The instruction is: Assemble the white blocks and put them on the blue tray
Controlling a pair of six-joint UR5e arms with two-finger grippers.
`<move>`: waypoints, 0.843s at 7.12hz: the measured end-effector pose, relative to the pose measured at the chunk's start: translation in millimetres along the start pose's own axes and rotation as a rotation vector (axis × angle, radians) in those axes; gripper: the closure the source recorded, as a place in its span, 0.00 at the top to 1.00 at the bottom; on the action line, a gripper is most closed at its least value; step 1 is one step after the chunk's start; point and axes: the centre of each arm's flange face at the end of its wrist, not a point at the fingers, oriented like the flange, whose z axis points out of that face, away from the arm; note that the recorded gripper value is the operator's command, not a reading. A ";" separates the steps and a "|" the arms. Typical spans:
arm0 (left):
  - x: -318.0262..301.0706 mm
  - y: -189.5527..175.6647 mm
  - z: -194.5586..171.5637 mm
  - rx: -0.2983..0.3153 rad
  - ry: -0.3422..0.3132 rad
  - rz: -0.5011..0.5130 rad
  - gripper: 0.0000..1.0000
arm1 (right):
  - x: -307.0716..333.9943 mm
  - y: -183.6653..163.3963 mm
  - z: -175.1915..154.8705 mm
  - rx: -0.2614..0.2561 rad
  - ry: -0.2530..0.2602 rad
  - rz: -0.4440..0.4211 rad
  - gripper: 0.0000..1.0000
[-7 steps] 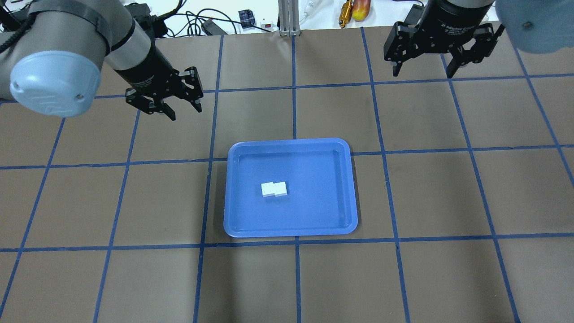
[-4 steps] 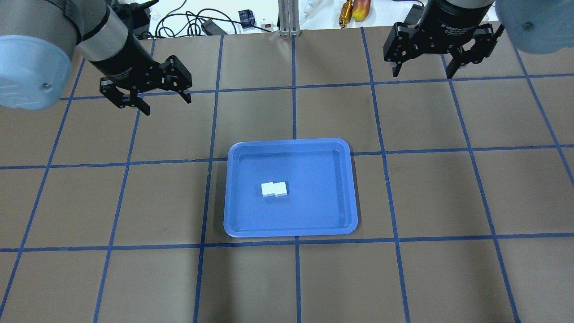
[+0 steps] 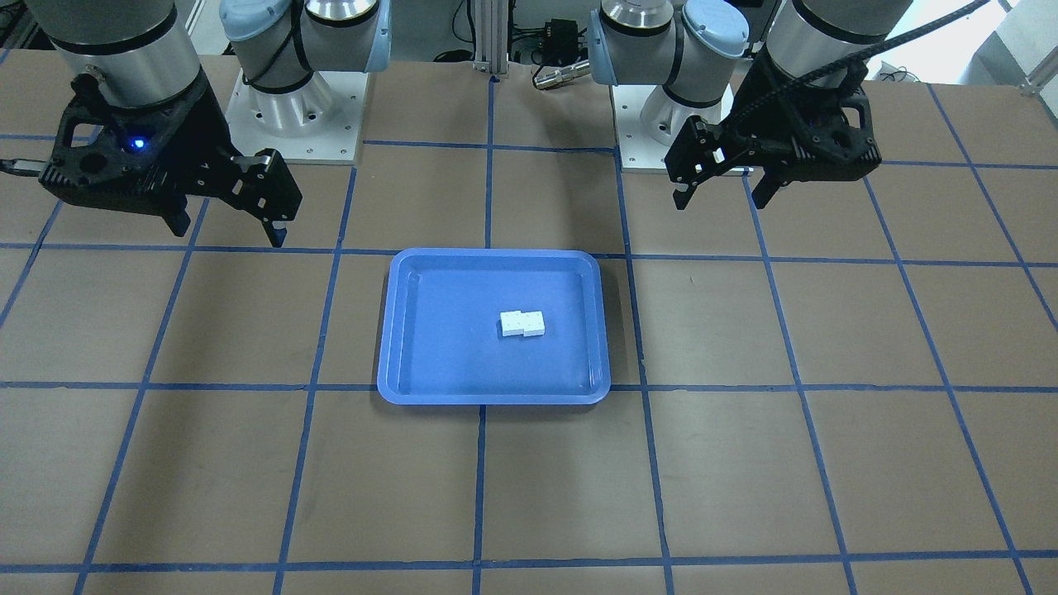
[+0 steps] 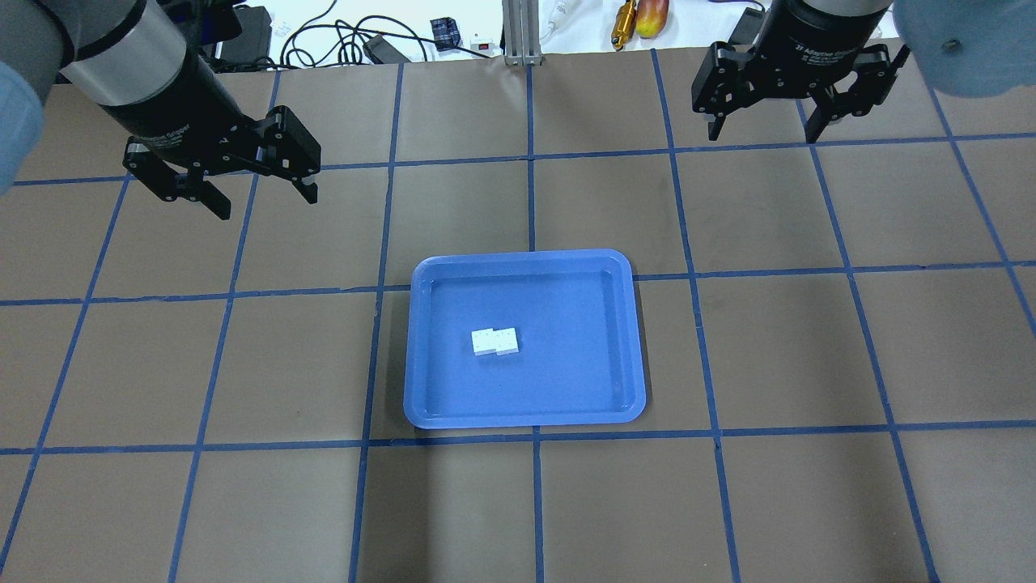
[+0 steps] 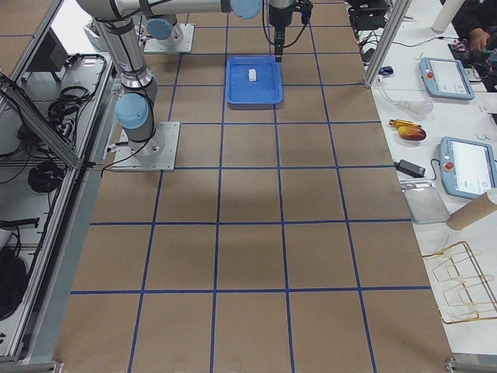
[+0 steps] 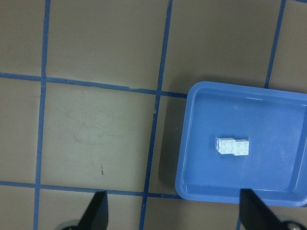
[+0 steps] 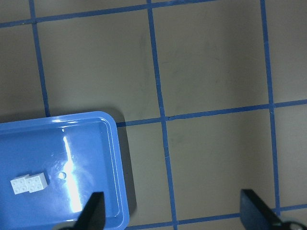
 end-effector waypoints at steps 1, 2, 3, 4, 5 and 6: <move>-2.6 -1.6 -1.3 0.035 0.000 0.042 0.97 | 0.0 0.2 -0.3 0.001 0.000 0.000 1.00; -5.2 -3.9 -2.4 0.061 -0.004 0.122 0.97 | 0.1 0.4 -0.6 0.001 0.000 0.000 1.00; -7.9 -5.0 -3.4 0.072 -0.007 0.170 0.97 | 0.1 0.4 -0.8 0.001 0.000 0.000 1.00; -11.2 -6.1 -3.7 0.076 -0.008 0.184 1.00 | 0.1 0.5 -0.9 0.002 0.000 0.000 1.00; -13.5 -6.5 -3.6 0.075 -0.009 0.181 1.00 | 0.1 0.5 -0.9 0.002 0.000 0.000 1.00; -14.9 -6.2 -3.5 0.070 -0.010 0.168 1.00 | 0.1 0.5 -0.9 0.002 0.000 0.000 1.00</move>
